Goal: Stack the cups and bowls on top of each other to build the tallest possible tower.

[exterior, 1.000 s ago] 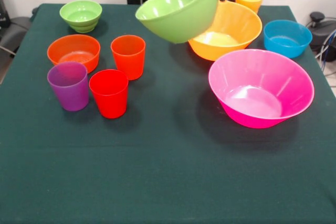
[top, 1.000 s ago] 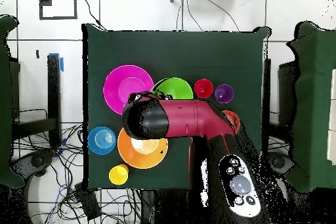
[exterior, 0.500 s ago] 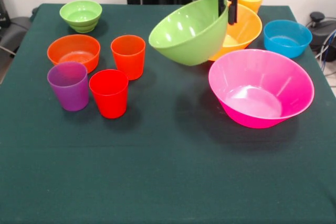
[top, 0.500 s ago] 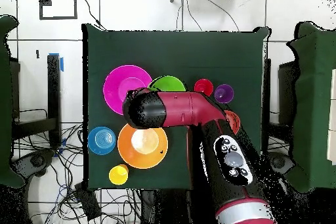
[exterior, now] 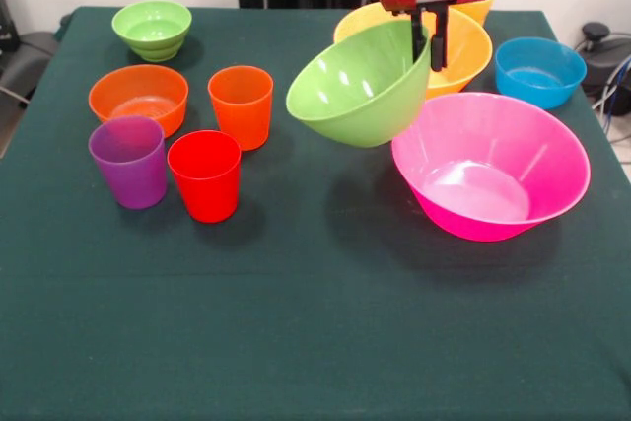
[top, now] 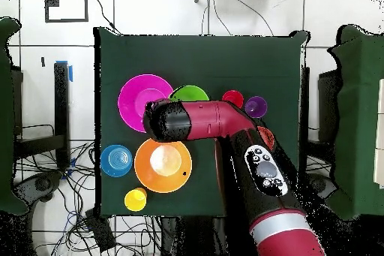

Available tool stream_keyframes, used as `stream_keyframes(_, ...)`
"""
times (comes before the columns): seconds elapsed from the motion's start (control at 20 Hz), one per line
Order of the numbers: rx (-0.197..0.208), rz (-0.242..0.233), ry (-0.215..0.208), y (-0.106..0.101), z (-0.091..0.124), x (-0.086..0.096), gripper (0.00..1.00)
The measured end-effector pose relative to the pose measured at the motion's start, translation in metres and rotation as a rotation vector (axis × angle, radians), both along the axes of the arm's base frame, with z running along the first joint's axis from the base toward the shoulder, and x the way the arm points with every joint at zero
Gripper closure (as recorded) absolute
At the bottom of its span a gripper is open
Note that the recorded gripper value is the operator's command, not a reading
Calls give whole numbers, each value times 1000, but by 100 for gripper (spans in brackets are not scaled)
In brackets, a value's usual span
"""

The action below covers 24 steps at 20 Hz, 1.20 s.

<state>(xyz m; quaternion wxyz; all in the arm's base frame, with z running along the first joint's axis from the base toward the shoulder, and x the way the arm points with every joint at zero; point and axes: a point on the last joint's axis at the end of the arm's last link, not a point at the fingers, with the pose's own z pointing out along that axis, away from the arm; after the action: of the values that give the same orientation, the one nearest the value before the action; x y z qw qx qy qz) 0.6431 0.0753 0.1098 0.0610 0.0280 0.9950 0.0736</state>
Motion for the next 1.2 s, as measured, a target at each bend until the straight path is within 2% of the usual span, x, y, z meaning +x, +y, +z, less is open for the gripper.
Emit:
stream_keyframes(0.4,11,3,-3,-5,-5,3,100)
stream_keyframes(1.2,42,20,-38,-11,-26,30,100)
